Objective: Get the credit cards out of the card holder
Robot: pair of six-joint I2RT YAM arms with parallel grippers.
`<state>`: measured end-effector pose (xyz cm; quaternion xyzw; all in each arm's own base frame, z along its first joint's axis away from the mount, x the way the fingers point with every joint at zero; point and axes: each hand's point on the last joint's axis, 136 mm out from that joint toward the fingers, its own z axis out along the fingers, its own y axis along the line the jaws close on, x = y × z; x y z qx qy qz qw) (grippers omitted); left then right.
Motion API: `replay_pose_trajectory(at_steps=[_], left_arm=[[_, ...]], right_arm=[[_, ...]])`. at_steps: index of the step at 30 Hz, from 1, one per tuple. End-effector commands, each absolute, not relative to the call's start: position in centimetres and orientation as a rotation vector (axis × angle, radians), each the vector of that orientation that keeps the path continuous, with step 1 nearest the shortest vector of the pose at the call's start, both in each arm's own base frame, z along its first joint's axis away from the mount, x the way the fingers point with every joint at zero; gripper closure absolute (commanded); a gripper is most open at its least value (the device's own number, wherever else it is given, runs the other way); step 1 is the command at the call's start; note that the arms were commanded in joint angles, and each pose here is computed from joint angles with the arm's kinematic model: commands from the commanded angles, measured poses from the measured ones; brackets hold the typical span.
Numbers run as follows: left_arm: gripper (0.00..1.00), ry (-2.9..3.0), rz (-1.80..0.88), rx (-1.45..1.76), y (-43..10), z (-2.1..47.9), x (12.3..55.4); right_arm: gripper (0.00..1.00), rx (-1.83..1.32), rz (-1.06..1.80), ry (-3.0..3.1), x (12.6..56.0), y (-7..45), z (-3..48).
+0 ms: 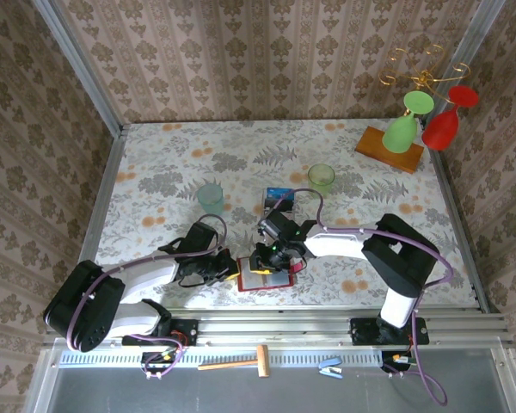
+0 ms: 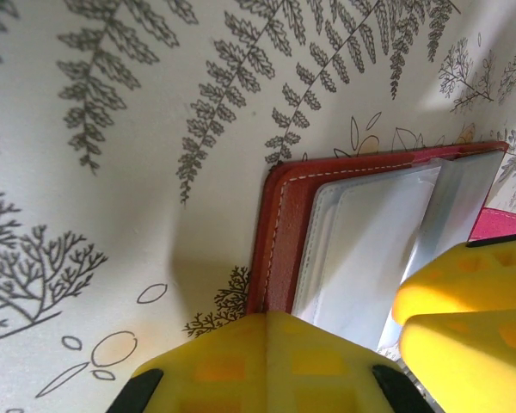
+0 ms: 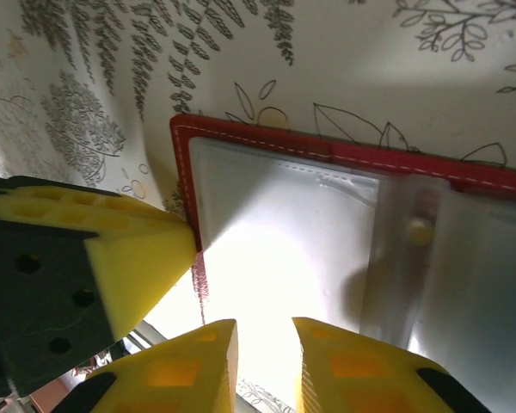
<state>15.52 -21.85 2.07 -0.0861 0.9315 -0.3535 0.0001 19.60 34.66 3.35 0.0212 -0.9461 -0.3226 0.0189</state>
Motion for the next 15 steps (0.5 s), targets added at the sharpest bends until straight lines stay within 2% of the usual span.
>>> replay_pose_trajectory(at_steps=[1,15], left_arm=[[0.97,2.95,-1.085,-0.268,-21.5,1.5,15.2],[0.97,2.959,-1.085,-0.267,-21.5,1.3,15.3]], right_arm=[[0.74,0.063,-0.977,-2.929,19.5,35.0,3.2],[0.73,0.087,-0.826,-2.981,19.2,33.2,2.3]])
